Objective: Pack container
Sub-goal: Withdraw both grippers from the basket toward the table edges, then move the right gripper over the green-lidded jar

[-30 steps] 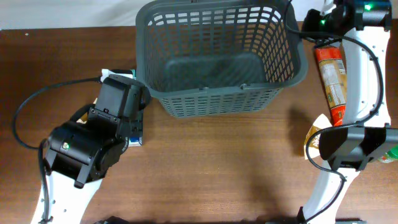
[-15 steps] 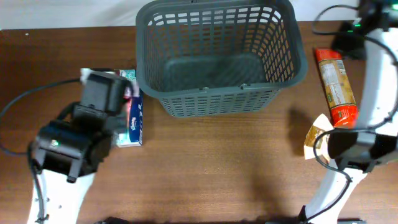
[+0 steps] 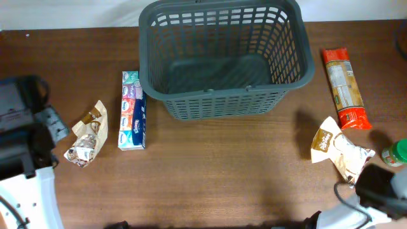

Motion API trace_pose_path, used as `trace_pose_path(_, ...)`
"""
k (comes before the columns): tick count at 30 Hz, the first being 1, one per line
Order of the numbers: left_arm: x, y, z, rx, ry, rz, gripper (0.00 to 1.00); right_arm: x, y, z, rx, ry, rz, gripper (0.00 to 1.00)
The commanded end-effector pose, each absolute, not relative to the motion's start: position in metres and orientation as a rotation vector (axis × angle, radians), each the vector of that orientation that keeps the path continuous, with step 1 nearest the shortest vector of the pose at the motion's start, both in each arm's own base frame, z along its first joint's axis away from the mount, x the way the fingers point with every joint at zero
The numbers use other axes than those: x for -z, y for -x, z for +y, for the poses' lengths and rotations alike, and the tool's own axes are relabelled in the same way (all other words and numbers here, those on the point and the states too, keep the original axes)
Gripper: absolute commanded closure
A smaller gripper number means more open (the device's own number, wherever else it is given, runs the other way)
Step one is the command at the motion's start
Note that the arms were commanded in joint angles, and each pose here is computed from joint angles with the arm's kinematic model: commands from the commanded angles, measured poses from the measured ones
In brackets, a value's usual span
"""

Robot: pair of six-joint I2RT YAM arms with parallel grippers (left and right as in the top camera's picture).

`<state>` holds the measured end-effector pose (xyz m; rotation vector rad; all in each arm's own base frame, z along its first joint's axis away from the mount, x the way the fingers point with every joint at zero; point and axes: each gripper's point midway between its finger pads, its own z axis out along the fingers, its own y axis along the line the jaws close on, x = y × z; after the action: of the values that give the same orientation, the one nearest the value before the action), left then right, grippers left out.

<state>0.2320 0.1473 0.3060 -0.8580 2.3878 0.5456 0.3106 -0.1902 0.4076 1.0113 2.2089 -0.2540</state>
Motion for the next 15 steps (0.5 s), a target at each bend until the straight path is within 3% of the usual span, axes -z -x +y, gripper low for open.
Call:
trace_pose_path(1, -0.311, -0.227, 0.151, -0.476, 0.903, 2.36, 0.01, -0.417, -0.275, -0.194, 0.286, -1.039, 2.188, 0.01)
trace_pose_path(9, -0.311, -0.226, 0.154, -0.481, 0.919, 2.353, 0.01, -0.362, -0.198, -0.242, 0.352, -1.508, 2.171, 0.01)
trace_pose_path(15, -0.311, -0.226, 0.154, -0.481, 0.919, 2.353, 0.01, -0.301, -0.17, -0.271, 0.274, -1.818, 2.162, 0.01)
